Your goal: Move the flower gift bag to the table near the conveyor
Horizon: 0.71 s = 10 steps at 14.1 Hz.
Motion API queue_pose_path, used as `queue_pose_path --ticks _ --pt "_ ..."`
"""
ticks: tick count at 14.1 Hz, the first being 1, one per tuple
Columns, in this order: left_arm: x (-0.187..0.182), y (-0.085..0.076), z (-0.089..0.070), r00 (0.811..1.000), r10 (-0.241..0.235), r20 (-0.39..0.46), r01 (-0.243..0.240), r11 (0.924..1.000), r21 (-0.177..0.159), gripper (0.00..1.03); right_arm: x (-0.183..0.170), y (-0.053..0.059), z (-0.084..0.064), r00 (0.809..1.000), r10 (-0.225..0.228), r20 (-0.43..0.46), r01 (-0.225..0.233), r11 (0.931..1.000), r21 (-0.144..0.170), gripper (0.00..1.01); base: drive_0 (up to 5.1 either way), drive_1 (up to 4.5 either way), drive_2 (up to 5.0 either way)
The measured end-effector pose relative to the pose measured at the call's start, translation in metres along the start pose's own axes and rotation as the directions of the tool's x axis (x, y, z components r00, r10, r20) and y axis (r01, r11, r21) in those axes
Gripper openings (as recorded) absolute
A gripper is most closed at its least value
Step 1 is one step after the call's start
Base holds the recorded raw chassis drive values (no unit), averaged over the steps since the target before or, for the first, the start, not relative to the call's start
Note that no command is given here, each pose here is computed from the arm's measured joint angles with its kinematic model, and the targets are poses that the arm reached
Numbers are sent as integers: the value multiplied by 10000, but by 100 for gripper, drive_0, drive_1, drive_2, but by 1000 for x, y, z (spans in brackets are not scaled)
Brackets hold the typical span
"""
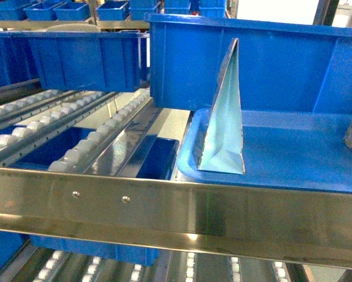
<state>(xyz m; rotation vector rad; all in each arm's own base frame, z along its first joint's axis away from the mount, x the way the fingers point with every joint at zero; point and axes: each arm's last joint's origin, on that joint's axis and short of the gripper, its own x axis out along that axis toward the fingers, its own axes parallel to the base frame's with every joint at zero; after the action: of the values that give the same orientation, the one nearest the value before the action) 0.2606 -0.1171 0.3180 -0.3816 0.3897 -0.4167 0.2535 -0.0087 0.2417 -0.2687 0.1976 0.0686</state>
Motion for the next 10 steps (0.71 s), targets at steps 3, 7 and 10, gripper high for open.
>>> queue_pose_path --ticks 3,7,10 --pt "2 -1 1 10000 3 -12 -3 10000 -25 98 14 1 -1 9987 187 -469 -183 9998 94 98 0 0 0" --pt "5 3 0 9998 -87 -156 86 9999 -77 98 36 0 -1 9973 20 -737 2 9995 301 98 0 0 0" --pt "5 5 0 9997 158 -165 -160 9998 -103 98 44 3 3 9961 -130 -873 154 9995 267 98 0 0 0"
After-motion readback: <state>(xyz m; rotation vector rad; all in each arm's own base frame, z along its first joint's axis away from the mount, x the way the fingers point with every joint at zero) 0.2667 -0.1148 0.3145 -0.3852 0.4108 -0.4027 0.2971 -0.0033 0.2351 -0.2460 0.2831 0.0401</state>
